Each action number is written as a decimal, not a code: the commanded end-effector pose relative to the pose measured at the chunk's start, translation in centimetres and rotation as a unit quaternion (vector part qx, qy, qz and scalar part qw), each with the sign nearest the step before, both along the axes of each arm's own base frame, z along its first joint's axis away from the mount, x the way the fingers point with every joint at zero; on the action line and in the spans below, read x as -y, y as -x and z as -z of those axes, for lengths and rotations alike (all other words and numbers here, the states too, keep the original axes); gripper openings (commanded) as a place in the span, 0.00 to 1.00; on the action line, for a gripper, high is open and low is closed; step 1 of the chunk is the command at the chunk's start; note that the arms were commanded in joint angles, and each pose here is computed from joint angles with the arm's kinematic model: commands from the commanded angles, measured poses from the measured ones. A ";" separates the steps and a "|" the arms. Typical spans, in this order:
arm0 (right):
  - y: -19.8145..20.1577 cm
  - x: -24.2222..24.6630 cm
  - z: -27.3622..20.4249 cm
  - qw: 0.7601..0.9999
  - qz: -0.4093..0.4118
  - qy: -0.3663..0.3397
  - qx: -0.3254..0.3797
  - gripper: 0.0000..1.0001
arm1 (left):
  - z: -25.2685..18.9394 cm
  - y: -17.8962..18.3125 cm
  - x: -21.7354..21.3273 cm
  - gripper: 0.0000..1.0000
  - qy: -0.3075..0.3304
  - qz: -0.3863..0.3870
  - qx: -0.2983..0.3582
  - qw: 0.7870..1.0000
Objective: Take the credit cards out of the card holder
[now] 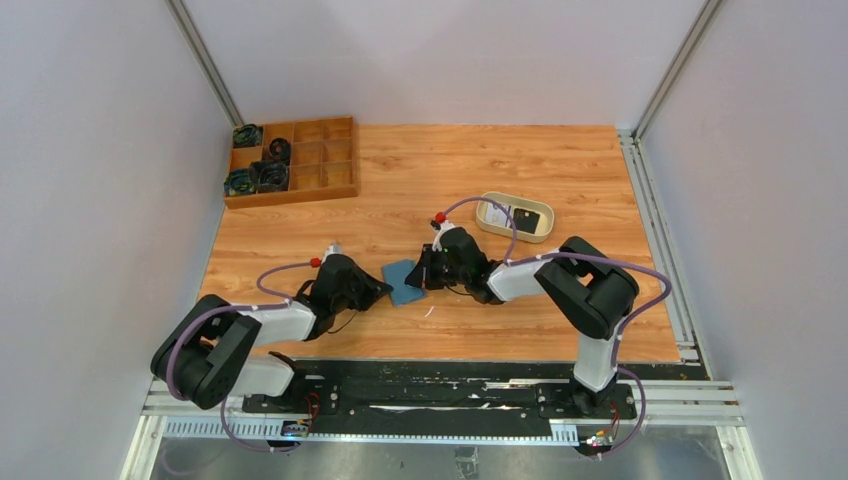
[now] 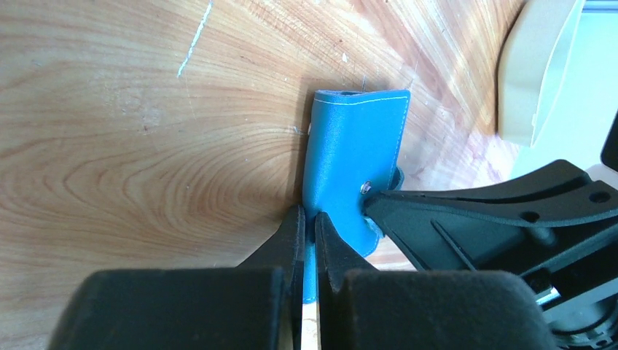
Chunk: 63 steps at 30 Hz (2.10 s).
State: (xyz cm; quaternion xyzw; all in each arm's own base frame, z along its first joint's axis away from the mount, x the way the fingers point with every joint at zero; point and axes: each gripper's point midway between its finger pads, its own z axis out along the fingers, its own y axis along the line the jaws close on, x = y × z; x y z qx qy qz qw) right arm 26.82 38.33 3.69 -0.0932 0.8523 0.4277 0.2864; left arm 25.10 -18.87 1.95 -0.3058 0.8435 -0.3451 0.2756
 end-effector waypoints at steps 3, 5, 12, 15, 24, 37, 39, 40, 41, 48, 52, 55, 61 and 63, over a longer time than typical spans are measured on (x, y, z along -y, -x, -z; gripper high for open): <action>0.9 4.6 3.5 0.990 0.014 0.139 -0.030 0.00 | 3.3 1.5 -2.0 0.00 -0.064 -0.003 -0.047 0.997; 0.7 4.4 3.7 0.989 0.015 0.141 -0.030 0.00 | 3.2 1.5 -1.9 0.00 -0.065 -0.001 -0.045 0.997; -0.4 2.8 2.3 0.994 0.016 0.110 -0.019 0.00 | 3.3 1.5 -2.0 0.00 -0.073 0.005 -0.046 0.996; -1.0 2.3 1.1 0.995 0.019 0.101 -0.008 0.00 | 3.4 1.6 -2.1 0.00 -0.079 0.007 -0.051 0.996; -1.9 0.8 -1.2 0.998 0.018 0.061 0.010 0.00 | 3.2 1.6 -2.2 0.00 -0.092 0.015 -0.052 0.994; -2.8 -0.8 -1.8 0.999 0.009 0.040 0.015 0.00 | 3.6 1.7 -2.2 0.00 -0.096 0.019 -0.059 0.993; -2.7 -0.8 -1.4 0.999 0.008 0.042 0.013 0.00 | 3.5 1.6 -2.1 0.00 -0.096 0.019 -0.059 0.993; -2.6 -0.8 -1.1 0.999 0.008 0.043 0.011 0.00 | 3.6 1.6 -2.1 0.00 -0.097 0.020 -0.060 0.993; -2.6 -0.8 -0.9 0.999 0.008 0.042 0.008 0.00 | 3.6 1.6 -2.1 0.00 -0.097 0.020 -0.059 0.993; -3.0 -1.0 -3.9 0.998 -0.008 0.034 0.056 0.15 | 3.9 1.7 -2.2 0.00 -0.101 0.021 -0.064 0.993; -3.6 -0.2 -7.6 0.992 -0.016 0.050 0.115 0.31 | 4.0 1.6 -2.2 0.00 -0.104 0.023 -0.066 0.992; -3.5 0.9 -8.7 0.986 -0.028 0.096 0.134 0.39 | 4.0 1.6 -2.1 0.00 -0.105 0.025 -0.064 0.992; -2.2 3.8 -7.2 0.965 -0.041 0.215 0.141 0.48 | 4.0 1.6 -2.2 0.00 -0.110 0.029 -0.064 0.991; -1.9 4.4 -6.4 0.958 -0.043 0.248 0.135 0.49 | 3.9 1.5 -2.2 0.00 -0.111 0.031 -0.063 0.991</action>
